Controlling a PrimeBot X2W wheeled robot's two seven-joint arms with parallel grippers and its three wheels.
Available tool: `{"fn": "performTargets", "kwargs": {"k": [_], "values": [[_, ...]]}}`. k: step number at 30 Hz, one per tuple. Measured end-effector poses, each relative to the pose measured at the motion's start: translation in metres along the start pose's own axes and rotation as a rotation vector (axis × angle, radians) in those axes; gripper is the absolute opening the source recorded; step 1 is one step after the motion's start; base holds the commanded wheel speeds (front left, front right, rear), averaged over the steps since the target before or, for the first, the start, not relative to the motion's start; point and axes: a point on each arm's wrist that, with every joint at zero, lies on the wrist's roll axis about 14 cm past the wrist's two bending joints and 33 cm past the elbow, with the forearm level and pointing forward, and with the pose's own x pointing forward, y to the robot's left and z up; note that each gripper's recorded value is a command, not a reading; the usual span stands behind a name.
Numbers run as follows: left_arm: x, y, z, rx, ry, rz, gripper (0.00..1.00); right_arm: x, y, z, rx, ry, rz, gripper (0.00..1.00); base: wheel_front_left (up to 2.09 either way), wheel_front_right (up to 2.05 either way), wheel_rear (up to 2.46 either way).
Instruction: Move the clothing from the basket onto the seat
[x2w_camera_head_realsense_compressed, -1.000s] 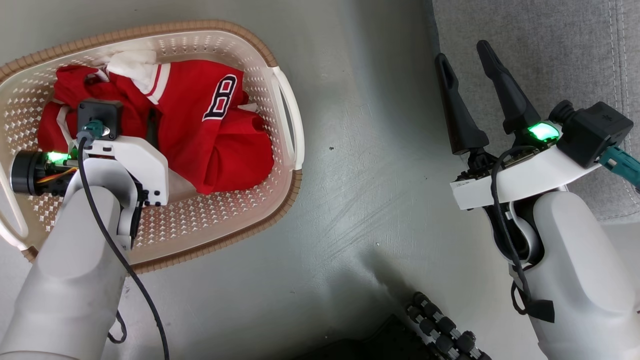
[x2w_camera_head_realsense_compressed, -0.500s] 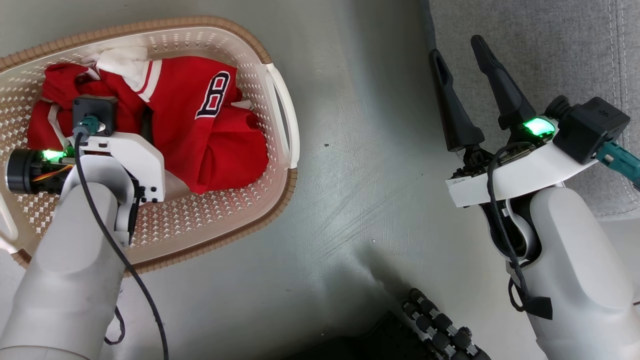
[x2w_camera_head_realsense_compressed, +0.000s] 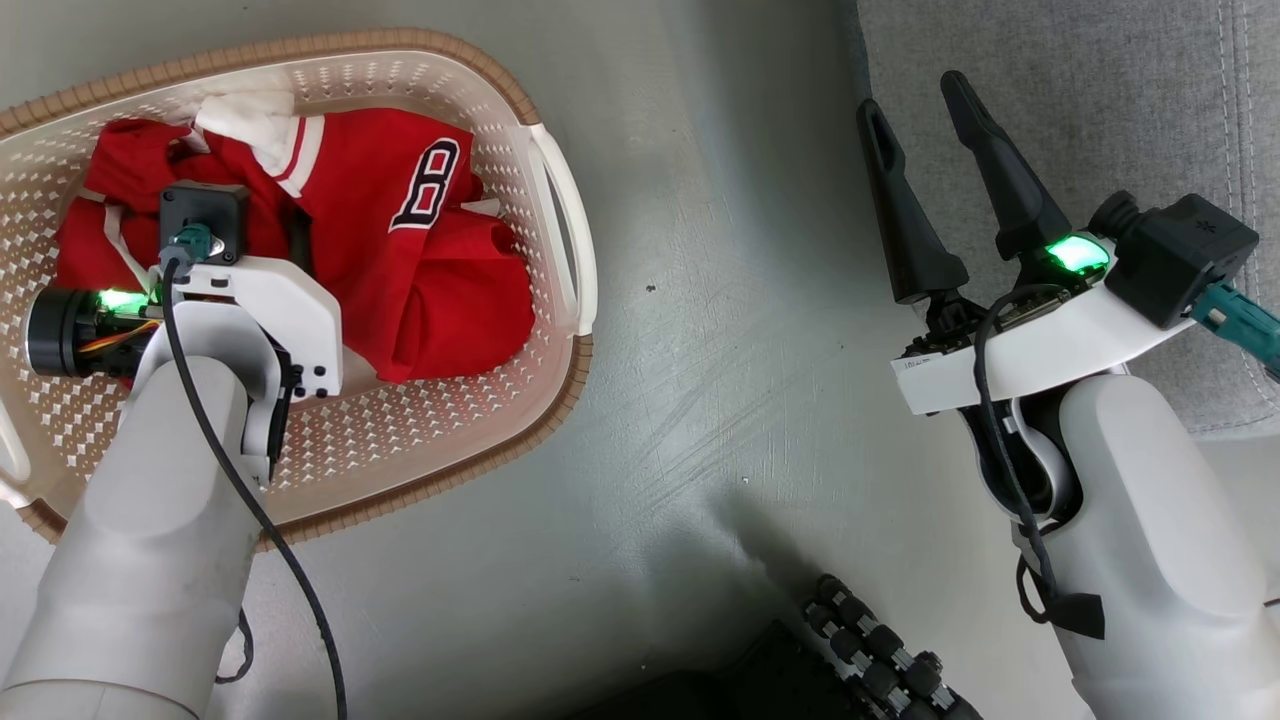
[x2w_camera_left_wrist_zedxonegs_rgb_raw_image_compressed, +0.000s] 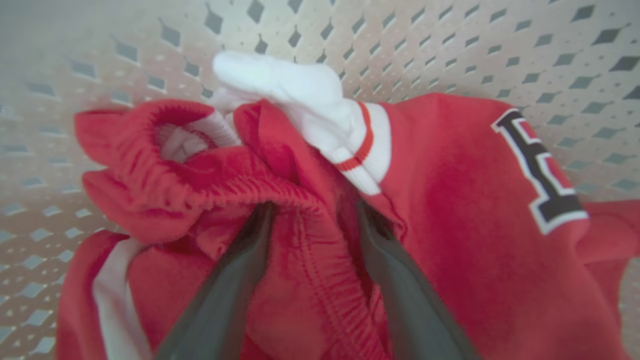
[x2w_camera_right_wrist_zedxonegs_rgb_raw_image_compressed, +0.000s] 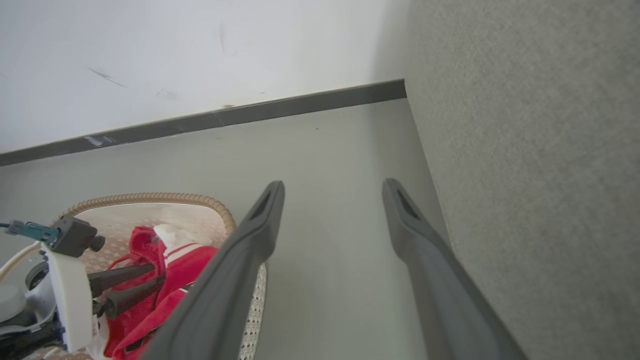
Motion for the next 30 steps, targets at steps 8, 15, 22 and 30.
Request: {"fn": "performTargets", "kwargs": {"k": [8,15,22,30], "values": [[0.0,0.0,-0.002,0.003,0.002,-0.007,0.0,0.0,-0.001,-0.001,0.016,0.001,-0.004,1.0,0.0,0.0,0.0],[-0.001,0.004,0.0,0.007,-0.01,-0.004,0.0,0.002,0.001,0.001,0.021,-0.008,-0.001,1.0,0.0,0.0,0.0],[-0.007,0.006,0.019,-0.038,-0.087,-0.004,0.0,0.009,-0.001,0.013,0.022,-0.042,-0.003,1.0,0.0,0.0,0.0],[-0.021,0.007,0.044,-0.079,-0.188,-0.005,0.0,0.01,0.001,0.018,0.032,-0.054,-0.002,1.0,0.0,0.0,0.0]]}}
